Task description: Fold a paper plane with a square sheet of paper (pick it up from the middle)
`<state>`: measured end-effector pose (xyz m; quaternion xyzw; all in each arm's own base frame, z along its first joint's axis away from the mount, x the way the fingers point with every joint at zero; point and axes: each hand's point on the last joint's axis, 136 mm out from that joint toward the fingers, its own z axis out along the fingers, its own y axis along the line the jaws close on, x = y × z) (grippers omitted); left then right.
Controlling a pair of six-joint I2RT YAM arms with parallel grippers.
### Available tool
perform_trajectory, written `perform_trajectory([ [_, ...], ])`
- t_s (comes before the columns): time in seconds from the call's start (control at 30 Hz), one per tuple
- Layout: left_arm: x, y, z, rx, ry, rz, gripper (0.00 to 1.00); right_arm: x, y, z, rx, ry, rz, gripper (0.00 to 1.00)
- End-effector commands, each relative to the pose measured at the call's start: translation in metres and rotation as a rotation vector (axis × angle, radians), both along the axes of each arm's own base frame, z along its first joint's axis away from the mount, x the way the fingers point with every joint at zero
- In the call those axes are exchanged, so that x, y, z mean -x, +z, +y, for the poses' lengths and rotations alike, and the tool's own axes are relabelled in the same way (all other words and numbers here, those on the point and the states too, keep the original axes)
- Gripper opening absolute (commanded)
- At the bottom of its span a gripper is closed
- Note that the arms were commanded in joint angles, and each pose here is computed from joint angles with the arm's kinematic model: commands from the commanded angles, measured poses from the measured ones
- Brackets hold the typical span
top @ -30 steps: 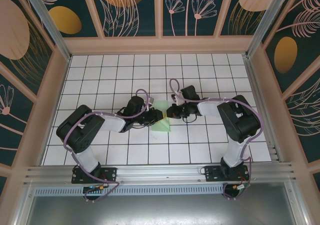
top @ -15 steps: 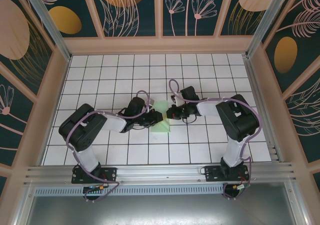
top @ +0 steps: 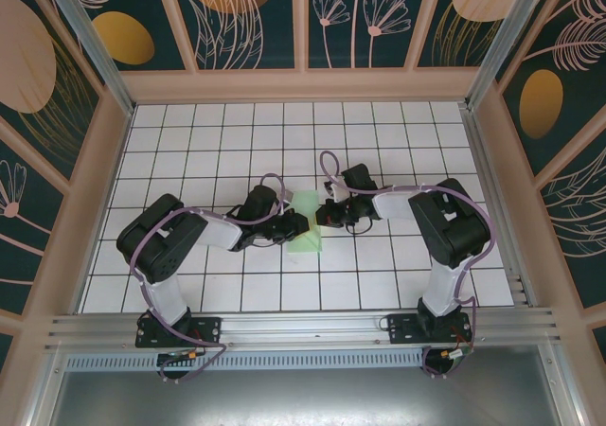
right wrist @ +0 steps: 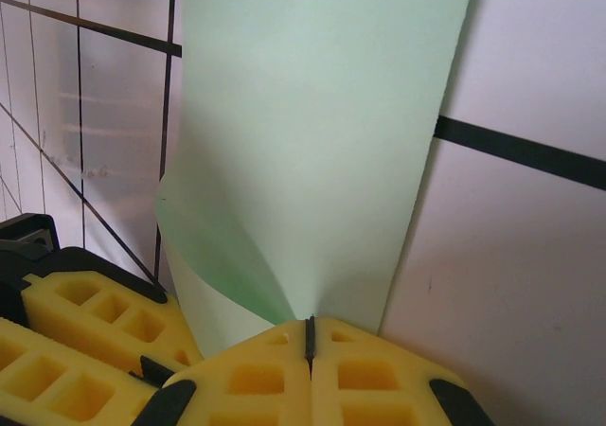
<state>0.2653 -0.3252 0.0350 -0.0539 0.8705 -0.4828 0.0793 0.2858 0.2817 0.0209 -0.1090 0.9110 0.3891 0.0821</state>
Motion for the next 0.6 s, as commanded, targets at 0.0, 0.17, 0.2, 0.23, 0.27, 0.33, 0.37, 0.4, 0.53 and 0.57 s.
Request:
perform_trajectory([
  [0.0, 0.0004, -0.0048, -0.0031, -0.017, -0.016, -0.001, 0.15, -0.0051, -0.0010, 0.0022, 0.017, 0.012, -0.019, 0.00],
  [0.17, 0.0001, -0.0049, -0.0042, -0.014, -0.020, 0.001, 0.16, -0.0083, 0.0002, 0.0029, 0.017, 0.012, -0.029, 0.00],
  [0.2, 0.0002, -0.0050, -0.0046, -0.013, -0.022, 0.001, 0.16, -0.0085, 0.0003, 0.0028, 0.018, 0.011, -0.030, 0.00],
  [0.23, 0.0003, -0.0054, -0.0049, -0.014, -0.022, 0.001, 0.16, -0.0090, 0.0004, 0.0031, 0.017, 0.012, -0.031, 0.00],
  [0.27, 0.0003, -0.0047, -0.0054, -0.012, -0.024, 0.000, 0.16, -0.0096, 0.0009, 0.0034, 0.017, 0.013, -0.034, 0.00],
  [0.33, 0.0000, -0.0047, -0.0058, -0.011, -0.024, -0.001, 0.16, -0.0112, 0.0016, 0.0043, 0.015, 0.014, -0.038, 0.00],
  [0.37, -0.0001, -0.0039, -0.0062, -0.009, -0.025, -0.001, 0.16, -0.0113, 0.0018, 0.0046, 0.014, 0.016, -0.038, 0.00],
  [0.4, -0.0003, -0.0044, -0.0060, -0.011, -0.024, -0.001, 0.16, -0.0116, 0.0016, 0.0048, 0.014, 0.016, -0.038, 0.00],
  [0.53, 0.0000, -0.0057, -0.0057, -0.012, -0.023, 0.003, 0.16, -0.0122, 0.0007, 0.0054, 0.014, 0.020, -0.039, 0.00],
  [0.57, -0.0002, -0.0053, -0.0060, -0.011, -0.024, 0.002, 0.16, -0.0125, 0.0009, 0.0054, 0.015, 0.020, -0.040, 0.00],
])
